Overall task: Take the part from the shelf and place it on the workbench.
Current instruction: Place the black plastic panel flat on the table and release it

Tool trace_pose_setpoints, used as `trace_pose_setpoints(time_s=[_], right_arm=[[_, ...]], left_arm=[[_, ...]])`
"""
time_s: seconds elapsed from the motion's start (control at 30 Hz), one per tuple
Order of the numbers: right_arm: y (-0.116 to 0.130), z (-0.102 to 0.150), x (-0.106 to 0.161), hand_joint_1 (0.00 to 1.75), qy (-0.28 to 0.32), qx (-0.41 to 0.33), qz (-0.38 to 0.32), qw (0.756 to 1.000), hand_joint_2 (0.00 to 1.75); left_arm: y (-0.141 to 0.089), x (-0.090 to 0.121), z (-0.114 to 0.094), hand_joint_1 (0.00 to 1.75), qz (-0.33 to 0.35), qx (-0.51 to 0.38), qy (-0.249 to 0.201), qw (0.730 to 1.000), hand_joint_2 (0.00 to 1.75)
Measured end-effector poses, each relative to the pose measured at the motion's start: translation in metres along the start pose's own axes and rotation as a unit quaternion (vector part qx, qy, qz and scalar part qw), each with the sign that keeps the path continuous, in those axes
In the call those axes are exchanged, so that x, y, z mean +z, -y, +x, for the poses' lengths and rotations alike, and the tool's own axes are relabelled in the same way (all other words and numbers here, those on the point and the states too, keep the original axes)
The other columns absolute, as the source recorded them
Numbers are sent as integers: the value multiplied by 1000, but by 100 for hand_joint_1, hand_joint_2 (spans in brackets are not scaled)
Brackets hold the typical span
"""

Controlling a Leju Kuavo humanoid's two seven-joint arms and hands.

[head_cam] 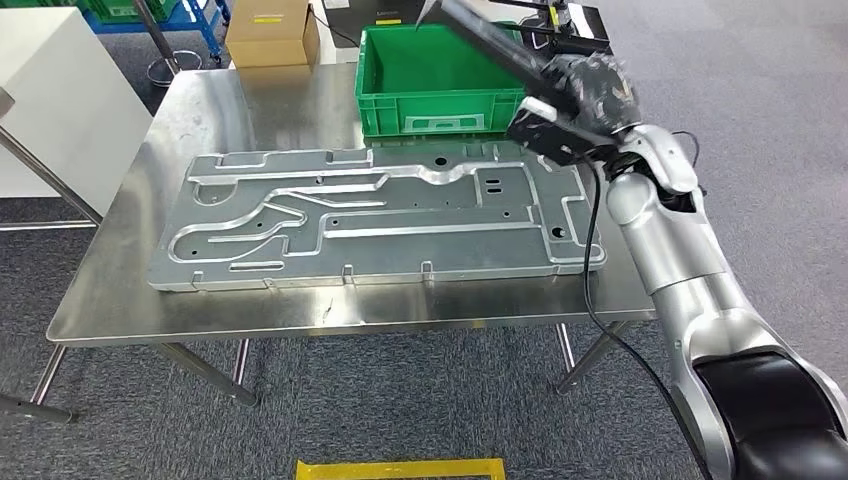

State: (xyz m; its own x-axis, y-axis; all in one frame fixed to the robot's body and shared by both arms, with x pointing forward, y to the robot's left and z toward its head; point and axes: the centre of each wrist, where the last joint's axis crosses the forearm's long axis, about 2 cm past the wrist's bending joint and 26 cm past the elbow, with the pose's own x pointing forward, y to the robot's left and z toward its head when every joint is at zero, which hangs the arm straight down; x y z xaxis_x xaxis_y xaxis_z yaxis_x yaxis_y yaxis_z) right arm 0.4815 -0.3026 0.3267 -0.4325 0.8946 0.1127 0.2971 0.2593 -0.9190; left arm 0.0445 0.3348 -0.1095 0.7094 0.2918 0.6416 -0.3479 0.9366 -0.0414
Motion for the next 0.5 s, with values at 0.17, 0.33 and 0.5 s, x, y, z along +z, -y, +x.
trace_pose_setpoints(time_s=[0.17,0.33,0.5], right_arm=[[-41,9,-1,155,-6,74,130,989,175],[-67,18,4,155,21,145,218,965,175],[-88,27,13,155,52,182,253,949,175]], left_arm=[[-2,-1,2,0,1,2,0,1000,175],[-4,-2,4,0,4,2,5,1000,175],[-4,-3,6,0,2,1,16,1000,175]])
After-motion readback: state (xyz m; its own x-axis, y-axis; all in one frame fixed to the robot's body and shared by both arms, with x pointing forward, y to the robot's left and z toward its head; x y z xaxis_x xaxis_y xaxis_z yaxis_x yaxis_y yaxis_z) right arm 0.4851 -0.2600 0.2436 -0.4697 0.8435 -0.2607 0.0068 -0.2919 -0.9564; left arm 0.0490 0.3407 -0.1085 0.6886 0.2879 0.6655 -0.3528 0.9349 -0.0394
